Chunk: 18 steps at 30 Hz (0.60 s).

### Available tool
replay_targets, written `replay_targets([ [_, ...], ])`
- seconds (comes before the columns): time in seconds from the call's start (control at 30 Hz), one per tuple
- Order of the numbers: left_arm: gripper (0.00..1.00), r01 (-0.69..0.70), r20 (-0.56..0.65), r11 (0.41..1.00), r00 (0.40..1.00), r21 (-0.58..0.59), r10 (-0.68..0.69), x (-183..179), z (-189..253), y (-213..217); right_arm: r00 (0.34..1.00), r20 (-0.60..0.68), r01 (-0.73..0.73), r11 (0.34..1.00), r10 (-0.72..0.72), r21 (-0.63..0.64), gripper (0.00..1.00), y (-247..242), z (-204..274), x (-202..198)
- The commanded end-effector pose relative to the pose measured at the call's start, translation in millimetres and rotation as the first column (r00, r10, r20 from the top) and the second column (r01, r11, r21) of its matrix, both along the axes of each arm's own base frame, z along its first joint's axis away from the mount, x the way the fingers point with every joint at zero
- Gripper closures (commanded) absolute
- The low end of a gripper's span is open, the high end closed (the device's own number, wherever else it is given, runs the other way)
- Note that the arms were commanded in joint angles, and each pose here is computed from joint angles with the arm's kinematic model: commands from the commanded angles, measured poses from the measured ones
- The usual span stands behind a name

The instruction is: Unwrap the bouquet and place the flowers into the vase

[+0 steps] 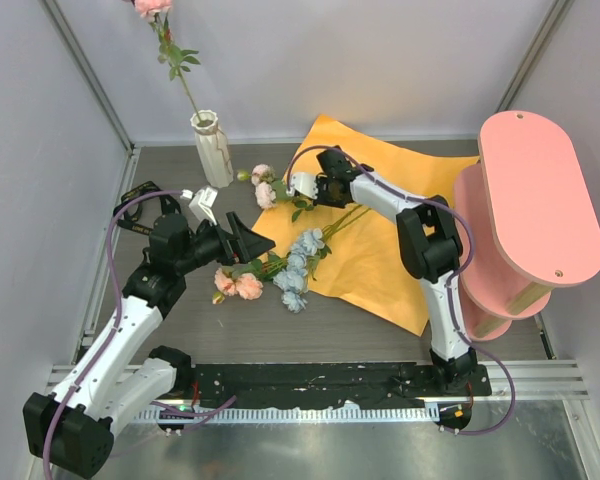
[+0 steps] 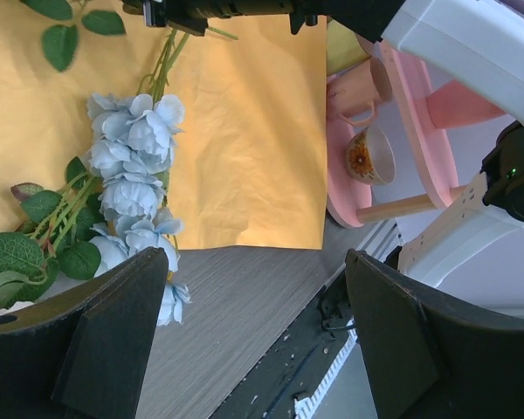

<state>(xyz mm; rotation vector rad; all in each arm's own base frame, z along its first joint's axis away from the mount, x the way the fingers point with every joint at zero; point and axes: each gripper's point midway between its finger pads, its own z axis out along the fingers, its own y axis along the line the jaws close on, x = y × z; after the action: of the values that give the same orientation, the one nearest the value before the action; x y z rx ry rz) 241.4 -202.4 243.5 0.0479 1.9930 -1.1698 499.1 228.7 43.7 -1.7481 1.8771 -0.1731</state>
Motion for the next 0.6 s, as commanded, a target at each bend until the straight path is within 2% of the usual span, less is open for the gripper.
replay_targets([
  [0.0, 0.13, 0.033, 0.031, 0.998, 0.999, -0.049, -0.031, -4, 23, -6, 0.993, 0.107, -0.057, 0.998, 0.055, 0.015, 0.99, 25, 47, 13],
  [0.13, 0.13, 0.028, 0.025, 0.996, 0.999, -0.090, -0.026, -7, 33, -7, 0.983, 0.180, -0.028, 1.000, 0.027, 0.000, 0.99, 22, 85, 10],
  [0.17, 0.13, 0.028, 0.026, 0.994, 0.999, -0.103, -0.025, -8, 37, -8, 0.971, 0.238, -0.015, 0.999, 0.007, 0.033, 0.99, 22, 115, 9],
  [0.27, 0.13, 0.025, 0.015, 0.986, 1.000, -0.167, -0.023, -4, 47, -12, 0.945, 0.315, 0.066, 0.995, -0.089, 0.080, 0.99, 17, 147, 2],
  [0.3, 0.13, 0.035, 0.017, 0.981, 0.999, -0.192, -0.032, -4, 51, -14, 0.921, 0.364, 0.096, 0.987, -0.136, 0.127, 0.99, 13, 174, -2],
  [0.33, 0.14, 0.049, 0.048, 0.972, 0.998, -0.229, -0.039, -1, 62, -18, 0.913, 0.355, 0.148, 0.974, -0.202, 0.173, 0.99, 10, 174, -7],
  [0.37, 0.17, 0.050, 0.027, 0.962, 0.999, -0.269, -0.044, 0, 64, -20, 0.906, 0.354, 0.168, 0.964, -0.234, 0.206, 0.99, 9, 181, -12],
  [0.4, 0.19, 0.059, 0.015, 0.955, 0.998, -0.290, -0.057, 2, 64, -25, 0.888, 0.364, 0.186, 0.944, -0.280, 0.271, 0.99, 5, 203, -20],
  [0.43, 0.20, 0.076, 0.048, 0.946, 0.997, -0.315, -0.064, 4, 72, -28, 0.882, 0.351, 0.210, 0.928, -0.315, 0.307, 0.99, 3, 201, -25],
  [0.5, 0.26, 0.100, 0.041, 0.937, 0.995, -0.334, -0.091, 5, 73, -40, 0.862, 0.290, 0.264, 0.856, -0.416, 0.444, 0.99, -2, 212, -47],
  [0.53, 0.27, 0.100, 0.054, 0.936, 0.995, -0.339, -0.087, 8, 76, -44, 0.847, 0.283, 0.256, 0.813, -0.450, 0.524, 0.99, 0, 225, -52],
  [0.57, 0.28, 0.126, 0.064, 0.932, 0.992, -0.341, -0.110, 4, 81, -55, 0.843, 0.199, 0.284, 0.727, -0.500, 0.625, 0.99, 6, 229, -61],
])
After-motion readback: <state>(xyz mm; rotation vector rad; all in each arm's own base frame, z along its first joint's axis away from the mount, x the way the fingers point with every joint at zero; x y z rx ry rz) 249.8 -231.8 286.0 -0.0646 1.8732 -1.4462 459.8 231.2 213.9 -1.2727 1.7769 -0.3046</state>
